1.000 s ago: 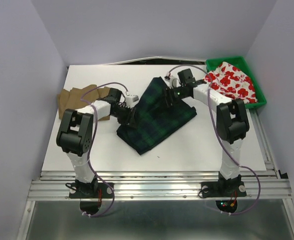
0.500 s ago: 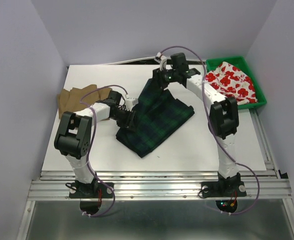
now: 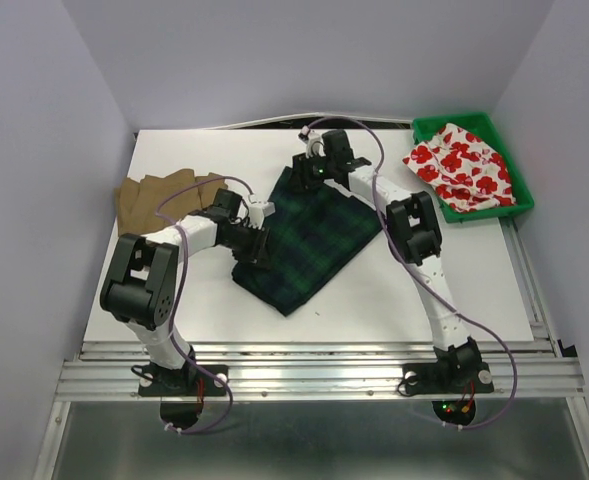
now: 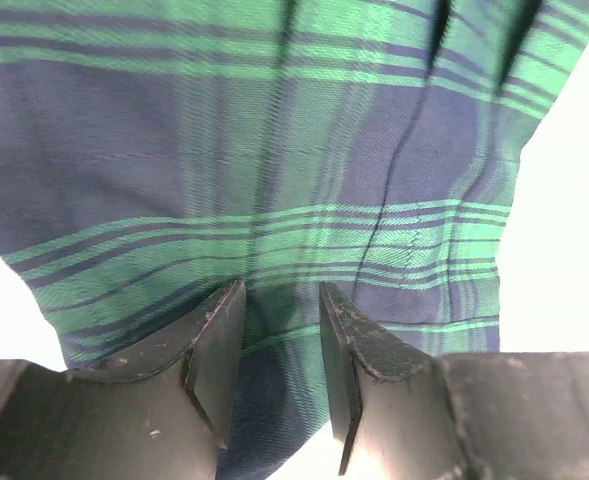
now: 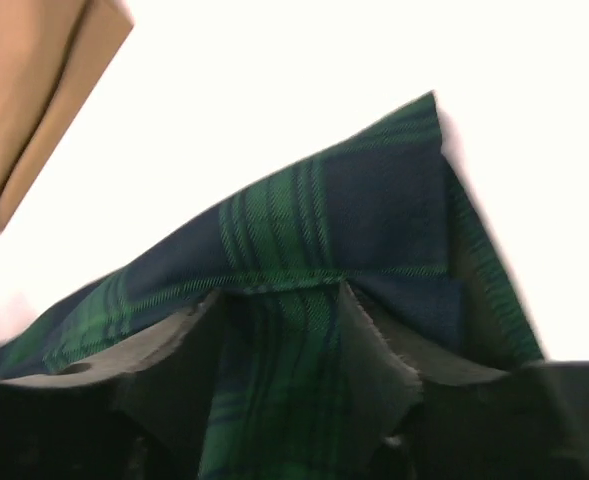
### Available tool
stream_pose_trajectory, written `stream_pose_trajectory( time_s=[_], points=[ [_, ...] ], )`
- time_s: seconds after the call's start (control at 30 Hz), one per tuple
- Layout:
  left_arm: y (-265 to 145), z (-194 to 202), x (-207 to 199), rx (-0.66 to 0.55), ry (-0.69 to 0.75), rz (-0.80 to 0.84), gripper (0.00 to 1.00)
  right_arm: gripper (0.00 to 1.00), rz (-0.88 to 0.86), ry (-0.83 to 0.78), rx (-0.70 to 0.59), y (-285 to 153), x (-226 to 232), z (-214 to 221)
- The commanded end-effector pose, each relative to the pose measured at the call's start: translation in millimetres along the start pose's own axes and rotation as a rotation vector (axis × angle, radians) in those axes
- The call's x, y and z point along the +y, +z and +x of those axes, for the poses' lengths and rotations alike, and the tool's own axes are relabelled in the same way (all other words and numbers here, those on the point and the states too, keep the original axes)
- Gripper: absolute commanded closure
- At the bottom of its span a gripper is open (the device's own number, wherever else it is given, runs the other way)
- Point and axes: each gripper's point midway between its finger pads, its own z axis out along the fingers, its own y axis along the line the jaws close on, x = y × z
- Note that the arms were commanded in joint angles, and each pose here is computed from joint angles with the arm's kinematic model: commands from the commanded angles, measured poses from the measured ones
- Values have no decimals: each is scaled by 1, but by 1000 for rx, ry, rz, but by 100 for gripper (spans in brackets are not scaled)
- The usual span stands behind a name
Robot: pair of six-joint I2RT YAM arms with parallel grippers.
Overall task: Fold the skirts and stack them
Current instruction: Fold the skirt
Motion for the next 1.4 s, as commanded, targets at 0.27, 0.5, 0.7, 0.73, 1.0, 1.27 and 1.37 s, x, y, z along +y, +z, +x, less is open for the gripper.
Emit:
stream_pose_trajectory(
  time_s=[0.27, 0.5, 0.7, 0.73, 1.0, 1.27, 1.37],
  points=[
    [-10, -63, -93, -242, 2, 277, 43, 29, -1, -145, -287, -90, 60, -131],
    [-27, -86, -92, -334, 7, 226, 43, 39, -92, -60, -161, -140, 107, -93],
    [-21, -67, -77, -305, -15, 185, 45, 59, -212, 165, 24, -126, 114, -15],
    [-18, -62, -74, -288, -29, 181, 46, 60, -236, 209, 66, -120, 113, 5],
    [-63, -76, -44, -330, 340, -18, 18, 59, -208, 285, 161, -66, 67, 72],
    [-101, -31, 30, -185, 1180, -461, 2, 57, -134, 192, 229, -25, 27, 93],
    [-101, -26, 30, -243, 1335, -522, 2, 53, -142, 148, 201, -19, 26, 64]
  ],
)
